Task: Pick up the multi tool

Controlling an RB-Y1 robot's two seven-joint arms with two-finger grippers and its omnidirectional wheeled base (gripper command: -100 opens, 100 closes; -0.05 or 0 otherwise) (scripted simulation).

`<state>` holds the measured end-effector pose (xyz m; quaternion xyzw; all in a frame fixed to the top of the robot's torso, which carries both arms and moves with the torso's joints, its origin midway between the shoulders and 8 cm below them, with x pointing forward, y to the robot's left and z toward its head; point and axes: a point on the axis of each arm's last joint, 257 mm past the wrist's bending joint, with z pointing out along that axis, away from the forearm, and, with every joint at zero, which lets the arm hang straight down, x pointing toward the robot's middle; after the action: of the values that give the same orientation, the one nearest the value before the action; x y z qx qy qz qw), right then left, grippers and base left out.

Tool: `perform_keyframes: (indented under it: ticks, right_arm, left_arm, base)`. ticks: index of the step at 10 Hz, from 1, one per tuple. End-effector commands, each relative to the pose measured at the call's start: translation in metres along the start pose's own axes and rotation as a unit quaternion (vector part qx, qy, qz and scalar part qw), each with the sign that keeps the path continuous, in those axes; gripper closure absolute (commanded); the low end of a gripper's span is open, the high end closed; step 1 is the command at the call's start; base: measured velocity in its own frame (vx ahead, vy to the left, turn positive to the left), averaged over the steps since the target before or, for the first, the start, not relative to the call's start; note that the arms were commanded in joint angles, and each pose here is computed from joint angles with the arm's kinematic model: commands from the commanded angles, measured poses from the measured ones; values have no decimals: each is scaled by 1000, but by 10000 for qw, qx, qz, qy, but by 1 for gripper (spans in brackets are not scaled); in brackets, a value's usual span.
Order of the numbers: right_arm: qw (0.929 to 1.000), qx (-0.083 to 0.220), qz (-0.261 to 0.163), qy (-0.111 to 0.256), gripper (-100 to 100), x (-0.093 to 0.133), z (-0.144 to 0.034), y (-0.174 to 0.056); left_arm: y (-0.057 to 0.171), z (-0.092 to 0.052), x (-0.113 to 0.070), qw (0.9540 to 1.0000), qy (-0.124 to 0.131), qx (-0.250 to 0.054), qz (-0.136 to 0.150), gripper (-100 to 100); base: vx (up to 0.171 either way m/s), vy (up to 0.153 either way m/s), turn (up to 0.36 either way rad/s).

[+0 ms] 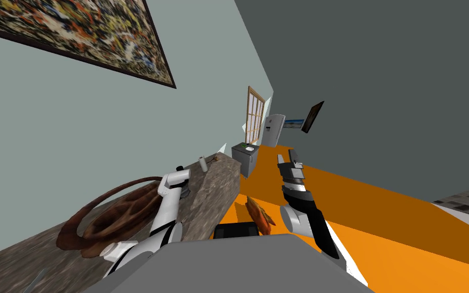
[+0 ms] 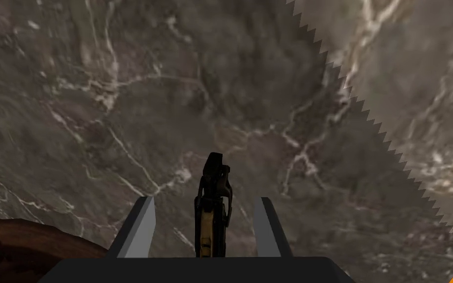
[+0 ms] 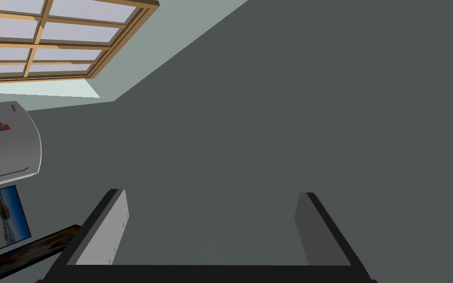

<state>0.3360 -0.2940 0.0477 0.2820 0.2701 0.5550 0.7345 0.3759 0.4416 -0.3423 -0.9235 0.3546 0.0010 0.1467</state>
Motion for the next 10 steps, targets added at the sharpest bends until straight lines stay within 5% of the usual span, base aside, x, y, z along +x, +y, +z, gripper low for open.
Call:
perform_keyframes:
  ticks: [1,4,5,6,9,10]
  right_arm:
    - [10000,0,0,0,0,0,0,0]
    - [10000,0,0,0,0,0,0,0]
    - [10000,0,0,0,0,0,0,0]
    - [10000,0,0,0,0,0,0,0]
    - [10000,0,0,0,0,0,0,0]
    - [10000,0,0,0,0,0,0,0]
  left_arm:
    - [0,0,0,10000,0,0,0,100]
    - [1,0,0,10000,1,-8,4,100]
    - [0,0,0,10000,0,-7,4,0]
    - [-1,-10,0,10000,15,0,53,100]
    - [-2,-16,0,10000,27,14,71,100]
    - [-2,-17,-1,10000,23,5,78,0]
  base:
    - [0,0,0]
    - [2,8,15]
    - [4,9,16]
    - [-7,-10,68]
    - [0,-14,42]
    - [0,0,0]
